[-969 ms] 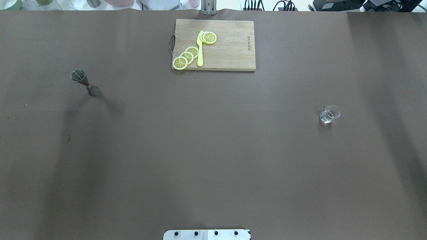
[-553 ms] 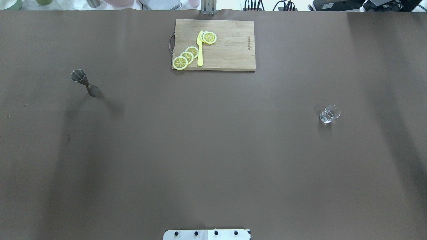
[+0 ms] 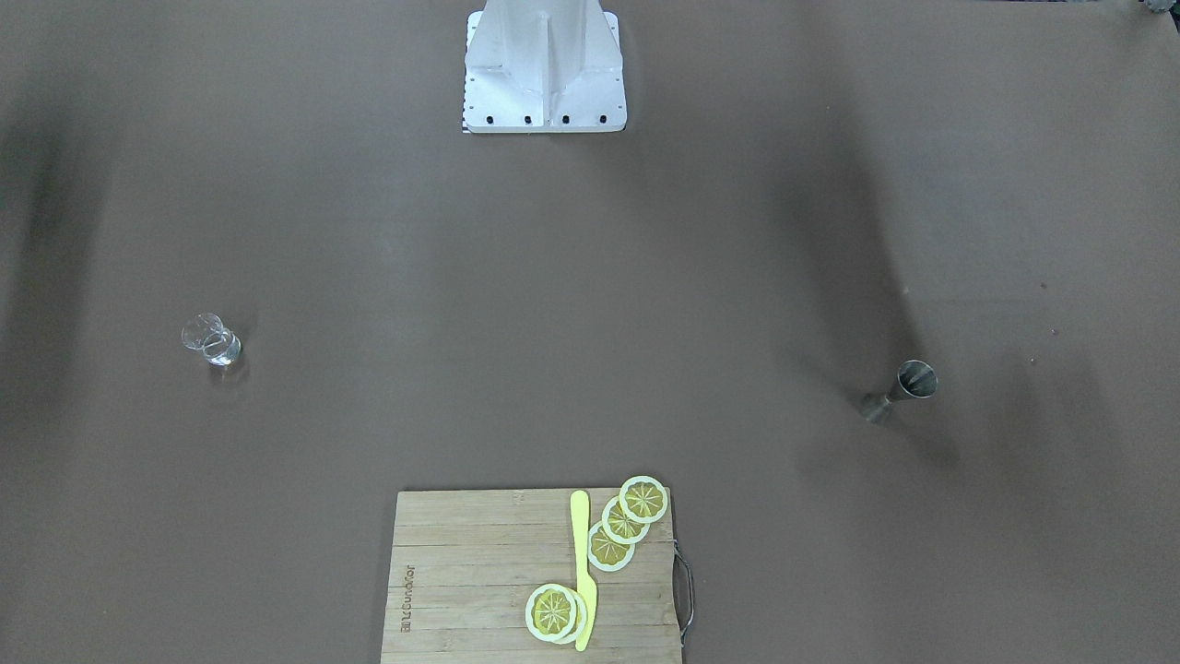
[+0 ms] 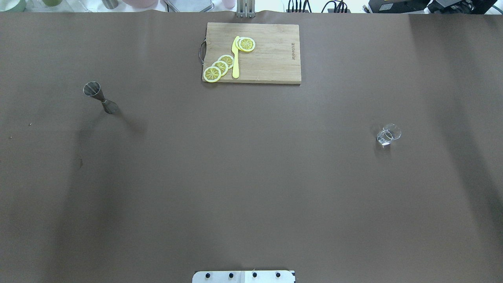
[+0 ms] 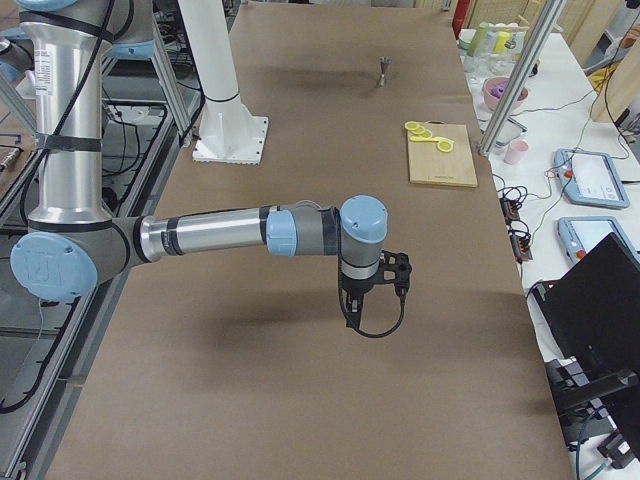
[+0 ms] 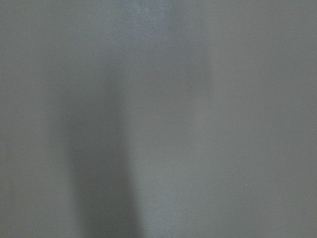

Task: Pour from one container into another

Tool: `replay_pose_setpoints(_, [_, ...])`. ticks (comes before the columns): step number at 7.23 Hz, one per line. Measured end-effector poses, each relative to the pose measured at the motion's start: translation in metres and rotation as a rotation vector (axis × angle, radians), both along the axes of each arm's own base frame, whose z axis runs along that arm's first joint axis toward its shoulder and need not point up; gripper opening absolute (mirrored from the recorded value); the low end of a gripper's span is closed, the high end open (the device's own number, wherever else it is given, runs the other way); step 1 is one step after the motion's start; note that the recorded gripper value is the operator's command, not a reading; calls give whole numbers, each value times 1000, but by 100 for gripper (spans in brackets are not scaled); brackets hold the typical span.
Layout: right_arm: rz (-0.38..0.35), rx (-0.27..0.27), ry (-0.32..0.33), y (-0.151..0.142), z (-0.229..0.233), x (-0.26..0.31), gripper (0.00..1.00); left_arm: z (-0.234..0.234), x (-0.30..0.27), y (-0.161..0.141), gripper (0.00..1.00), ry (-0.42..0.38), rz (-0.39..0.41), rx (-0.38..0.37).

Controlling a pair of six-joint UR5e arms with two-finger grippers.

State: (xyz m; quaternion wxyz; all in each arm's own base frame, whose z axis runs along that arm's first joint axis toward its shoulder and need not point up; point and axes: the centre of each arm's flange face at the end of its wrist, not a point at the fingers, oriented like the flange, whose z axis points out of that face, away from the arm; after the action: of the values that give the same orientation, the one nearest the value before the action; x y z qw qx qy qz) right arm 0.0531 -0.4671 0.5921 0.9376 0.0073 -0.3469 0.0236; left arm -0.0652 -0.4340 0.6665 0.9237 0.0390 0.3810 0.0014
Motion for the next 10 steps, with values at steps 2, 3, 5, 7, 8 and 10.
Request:
replay_pose_setpoints(2, [-30,20,18,-2,-5,-11,100,0,0,0,98,1,0,0])
replay_pose_setpoints(3, [-34,26,4,-2,-9,-14,100,-1,0,0,98,1,1,0])
replay_pose_setpoints(5, [-39,40,-29,4,-19,-17,100,1,1,0,98,12,2,-3])
replay_pose_setpoints(7, [-80,86,-42,10,-25,-18,100,10,1,-3,98,9,3,-18])
replay_pose_setpoints(8, [-140,140,-43,11,-25,-18,100,11,1,-8,98,8,4,-18])
replay_pose_setpoints(10, [-272,254,-79,13,-24,-20,100,8,1,-12,98,8,4,-11])
